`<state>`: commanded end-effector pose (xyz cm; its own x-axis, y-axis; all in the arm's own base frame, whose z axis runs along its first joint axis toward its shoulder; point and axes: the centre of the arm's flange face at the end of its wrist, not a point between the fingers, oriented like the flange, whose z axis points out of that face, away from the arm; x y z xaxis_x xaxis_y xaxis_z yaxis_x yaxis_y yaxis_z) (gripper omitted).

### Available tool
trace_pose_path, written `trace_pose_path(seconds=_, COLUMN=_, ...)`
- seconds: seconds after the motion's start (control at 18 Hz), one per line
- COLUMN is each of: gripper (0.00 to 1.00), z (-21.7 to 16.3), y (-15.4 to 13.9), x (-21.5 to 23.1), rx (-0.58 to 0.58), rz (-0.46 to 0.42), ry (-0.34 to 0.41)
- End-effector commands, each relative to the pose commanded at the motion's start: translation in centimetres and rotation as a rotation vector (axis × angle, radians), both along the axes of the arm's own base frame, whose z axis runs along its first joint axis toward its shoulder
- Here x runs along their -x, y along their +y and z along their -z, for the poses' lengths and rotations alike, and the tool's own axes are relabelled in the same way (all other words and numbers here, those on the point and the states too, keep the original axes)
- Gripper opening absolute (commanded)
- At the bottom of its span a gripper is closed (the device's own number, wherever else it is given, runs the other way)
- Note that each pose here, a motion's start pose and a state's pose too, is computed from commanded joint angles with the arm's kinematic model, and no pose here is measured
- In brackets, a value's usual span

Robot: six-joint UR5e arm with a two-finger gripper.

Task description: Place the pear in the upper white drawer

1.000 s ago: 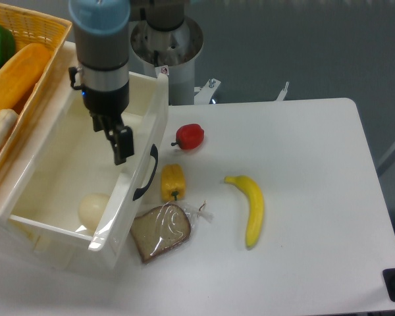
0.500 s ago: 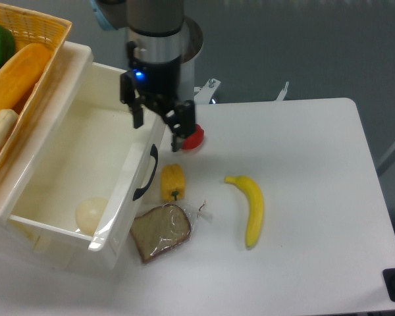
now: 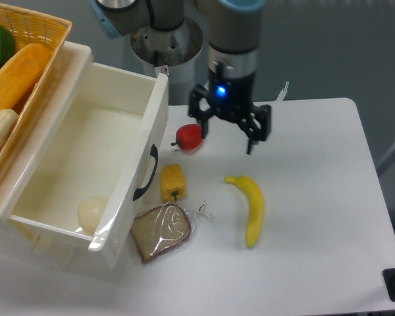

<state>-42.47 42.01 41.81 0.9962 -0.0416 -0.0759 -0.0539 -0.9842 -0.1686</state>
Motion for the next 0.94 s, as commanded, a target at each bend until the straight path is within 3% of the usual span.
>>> trace_pose_path(seconds=0.22, gripper=1.0, z=5.1, y=-0.2, x=3.4, rx=0.137, rz=0.092, ry=0.01)
trace_pose_path(seconds=0.39, gripper=1.0, z=7.7, y=-1.4, x=6.5, rx=0.151, rz=0.097, ry=0.003)
trace_pose_path(seconds=0.56, gripper=1.0, z=10.2, y=-1.1, x=7.9, rx=0.169, rz=0.189, ry=-0.019)
trace_pose_path(seconds=0.94, gripper=1.0, z=13.5, y=-0.2, x=10.3, rx=0.183, rz=0.198, ry=-0.048)
